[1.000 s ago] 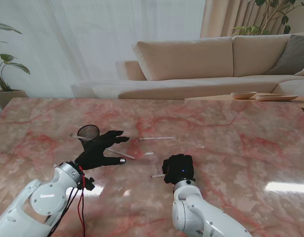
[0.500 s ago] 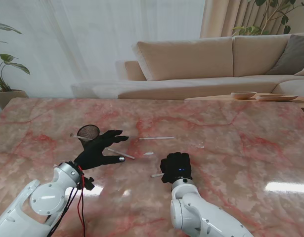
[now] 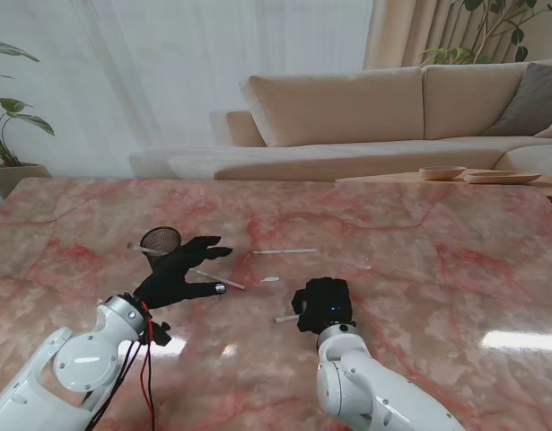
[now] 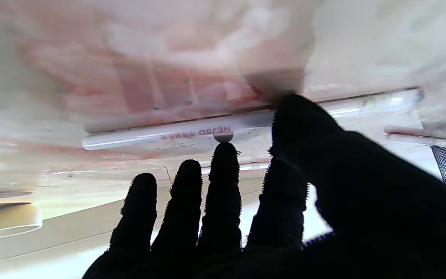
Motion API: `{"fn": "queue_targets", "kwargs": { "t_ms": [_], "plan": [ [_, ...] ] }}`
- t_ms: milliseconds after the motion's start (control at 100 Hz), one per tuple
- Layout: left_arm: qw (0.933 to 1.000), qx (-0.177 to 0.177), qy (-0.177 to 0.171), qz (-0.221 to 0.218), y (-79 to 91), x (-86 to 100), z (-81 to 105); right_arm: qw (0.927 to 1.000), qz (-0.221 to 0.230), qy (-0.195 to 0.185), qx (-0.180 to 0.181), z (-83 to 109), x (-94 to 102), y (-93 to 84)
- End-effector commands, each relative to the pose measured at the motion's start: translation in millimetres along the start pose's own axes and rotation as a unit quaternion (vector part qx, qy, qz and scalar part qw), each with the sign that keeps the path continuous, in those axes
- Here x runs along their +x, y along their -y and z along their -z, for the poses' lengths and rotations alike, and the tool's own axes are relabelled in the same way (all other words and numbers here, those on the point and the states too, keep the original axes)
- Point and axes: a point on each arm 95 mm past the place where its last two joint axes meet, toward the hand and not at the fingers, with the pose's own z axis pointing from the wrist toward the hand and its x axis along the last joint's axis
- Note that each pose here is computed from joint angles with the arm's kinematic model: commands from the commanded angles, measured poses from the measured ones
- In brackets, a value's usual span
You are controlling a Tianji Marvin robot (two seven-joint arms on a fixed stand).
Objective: Insert makeup brushes into the holder
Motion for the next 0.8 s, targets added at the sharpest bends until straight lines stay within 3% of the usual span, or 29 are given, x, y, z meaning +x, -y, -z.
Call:
{"fn": "queue_targets", "kwargs": {
  "t_ms": [0,370,470,790],
  "plan": [
    [1.0,-0.002,0.006,0.002,-2.9,-2.3,1.5,0.9992,0.009,0.016,0.036,8.3,-13.8,22.9],
    [1.0,0.001,0.005,0.002,-1.6,-1.8,0.4,0.9994,-0.035,0.006,0.004,10.9,-9.8,-3.9],
    [1.0,0.001,0.004,0.003,-1.8,-1.8,0.3,0.9996,-0.029,0.004,-0.004,10.9,-10.1,-7.6],
    [1.0,0.0,0.008,0.003,-2.1,-4.0,-0.9,0.9974,-0.071,0.004,-0.014,11.4,-8.9,-17.7]
  ]
}}
